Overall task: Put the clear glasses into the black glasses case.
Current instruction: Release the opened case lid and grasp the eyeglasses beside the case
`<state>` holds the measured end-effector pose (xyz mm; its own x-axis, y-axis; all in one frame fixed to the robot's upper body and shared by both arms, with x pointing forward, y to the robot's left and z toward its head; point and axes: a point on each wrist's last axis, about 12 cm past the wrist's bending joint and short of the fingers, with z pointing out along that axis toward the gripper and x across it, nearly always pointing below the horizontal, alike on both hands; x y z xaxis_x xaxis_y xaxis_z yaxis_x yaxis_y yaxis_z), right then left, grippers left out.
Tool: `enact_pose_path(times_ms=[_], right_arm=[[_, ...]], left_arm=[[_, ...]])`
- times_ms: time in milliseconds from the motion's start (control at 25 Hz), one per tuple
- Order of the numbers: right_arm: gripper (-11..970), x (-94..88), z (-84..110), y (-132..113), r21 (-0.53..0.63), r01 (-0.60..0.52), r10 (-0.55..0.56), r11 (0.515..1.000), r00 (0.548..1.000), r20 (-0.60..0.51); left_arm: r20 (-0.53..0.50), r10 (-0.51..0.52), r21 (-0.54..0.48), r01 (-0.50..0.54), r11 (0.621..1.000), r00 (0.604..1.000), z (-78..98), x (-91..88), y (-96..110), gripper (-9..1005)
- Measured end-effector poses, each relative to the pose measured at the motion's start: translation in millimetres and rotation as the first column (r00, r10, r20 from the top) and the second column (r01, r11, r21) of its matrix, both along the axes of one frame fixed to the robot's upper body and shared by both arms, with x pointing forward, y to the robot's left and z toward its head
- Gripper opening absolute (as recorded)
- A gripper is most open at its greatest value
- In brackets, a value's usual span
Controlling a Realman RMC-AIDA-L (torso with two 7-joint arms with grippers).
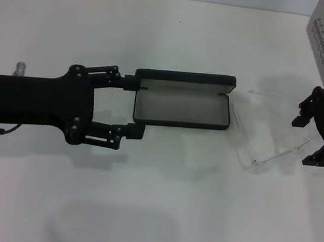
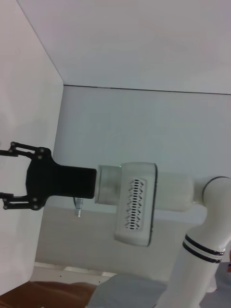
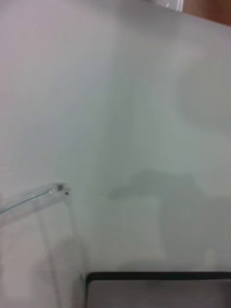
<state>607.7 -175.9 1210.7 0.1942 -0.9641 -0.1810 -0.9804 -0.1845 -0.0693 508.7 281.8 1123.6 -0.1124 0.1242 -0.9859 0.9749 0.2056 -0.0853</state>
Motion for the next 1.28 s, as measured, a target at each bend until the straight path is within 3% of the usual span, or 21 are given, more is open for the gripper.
enact_pose_path(times_ms=[560, 1040, 1280], right_arm=[[748, 9.4, -35.6, 2.4, -0.006, -0.04, 0.04, 0.999, 0.999, 0.014], [738, 10.6, -50.1, 10.4, -0.058, -0.112, 0.117, 0.992, 0.99, 0.073], [560, 10.9, -49.9, 8.9, -0.059, -0.112, 0.116, 0.992, 0.989, 0.086]], left_arm=[[0.017, 0.013, -0.013, -0.013, 1.0, 1.0, 2.6, 4.1, -2.0, 846], [0.025, 0.031, -0.016, -0.031, 0.999, 0.999, 3.7, 7.7, -2.3, 841], [0.031, 0.046, -0.016, -0.046, 0.999, 0.998, 4.6, 10.0, -1.5, 839]])
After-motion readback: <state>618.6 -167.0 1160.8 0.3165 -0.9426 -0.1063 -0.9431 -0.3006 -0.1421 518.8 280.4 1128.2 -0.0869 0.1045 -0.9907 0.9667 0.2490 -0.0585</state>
